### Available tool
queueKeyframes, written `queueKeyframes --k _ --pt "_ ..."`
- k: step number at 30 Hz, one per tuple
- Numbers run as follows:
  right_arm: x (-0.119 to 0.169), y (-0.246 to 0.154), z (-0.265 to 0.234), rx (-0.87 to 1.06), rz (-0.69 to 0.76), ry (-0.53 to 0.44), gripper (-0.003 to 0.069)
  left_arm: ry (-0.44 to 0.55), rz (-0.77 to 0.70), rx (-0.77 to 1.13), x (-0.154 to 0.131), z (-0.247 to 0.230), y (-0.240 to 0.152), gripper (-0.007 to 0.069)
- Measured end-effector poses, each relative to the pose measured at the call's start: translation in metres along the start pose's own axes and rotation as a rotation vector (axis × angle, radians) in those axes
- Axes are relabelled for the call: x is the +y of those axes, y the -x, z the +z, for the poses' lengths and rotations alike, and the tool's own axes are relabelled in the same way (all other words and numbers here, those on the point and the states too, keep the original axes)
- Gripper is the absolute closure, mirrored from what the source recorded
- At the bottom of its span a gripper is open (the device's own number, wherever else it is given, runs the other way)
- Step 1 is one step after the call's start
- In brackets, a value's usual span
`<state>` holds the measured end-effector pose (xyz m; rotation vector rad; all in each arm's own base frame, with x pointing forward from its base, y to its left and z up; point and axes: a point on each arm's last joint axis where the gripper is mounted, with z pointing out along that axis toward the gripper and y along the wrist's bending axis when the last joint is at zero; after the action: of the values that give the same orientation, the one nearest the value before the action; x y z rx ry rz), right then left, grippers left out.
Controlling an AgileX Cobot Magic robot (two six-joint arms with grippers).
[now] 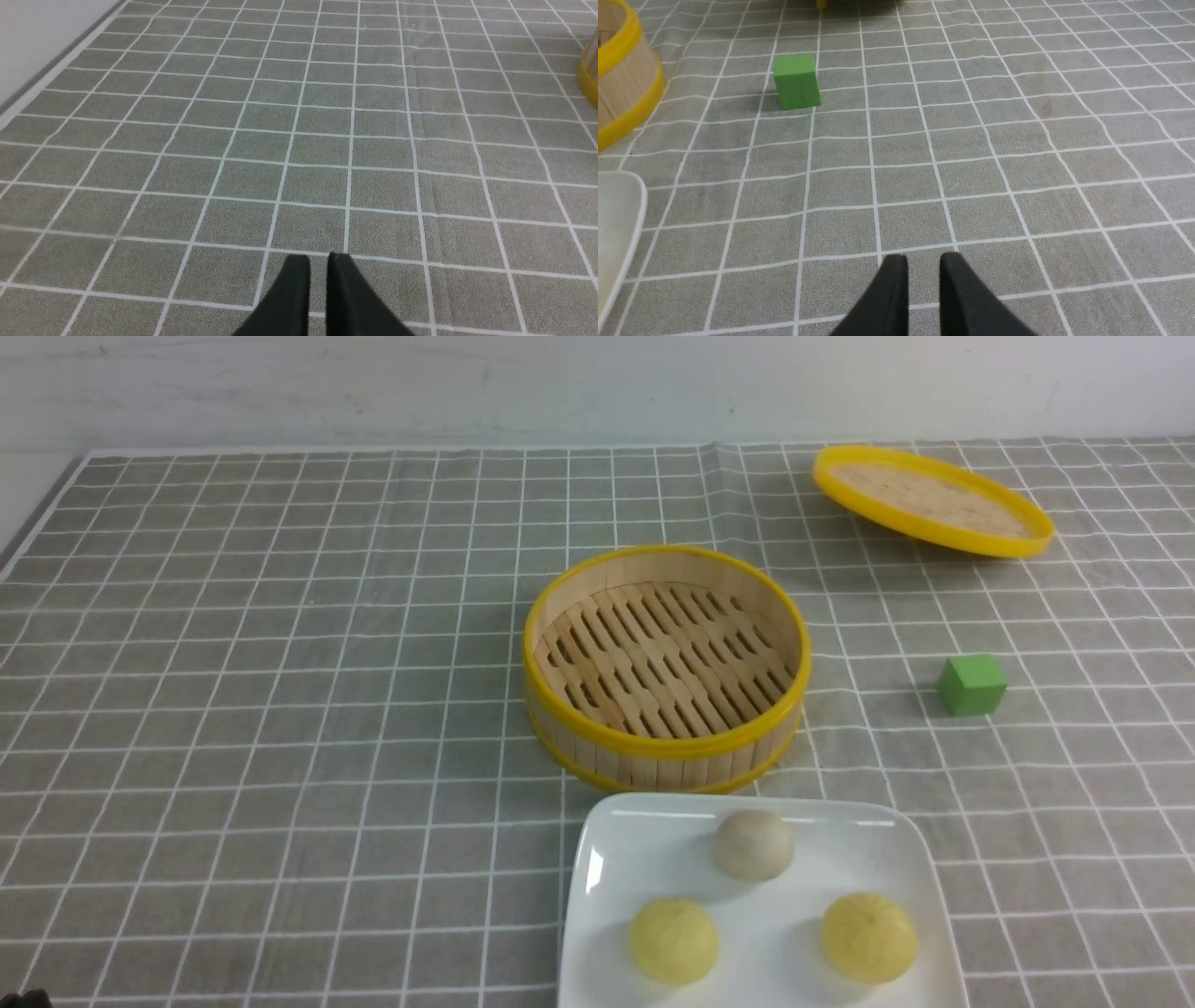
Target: Put the steamed buns into the plate on the grey tablecloth.
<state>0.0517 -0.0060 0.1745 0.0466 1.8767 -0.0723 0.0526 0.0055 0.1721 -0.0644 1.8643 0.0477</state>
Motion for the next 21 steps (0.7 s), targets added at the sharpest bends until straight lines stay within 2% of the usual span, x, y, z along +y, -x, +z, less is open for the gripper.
queueKeyframes --k 21 --pt "-0.0001 -0.0001 0.0 0.001 -0.001 -0.001 0.05 0.0 -0.001 0.0 0.0 0.0 0.0 0.0518"
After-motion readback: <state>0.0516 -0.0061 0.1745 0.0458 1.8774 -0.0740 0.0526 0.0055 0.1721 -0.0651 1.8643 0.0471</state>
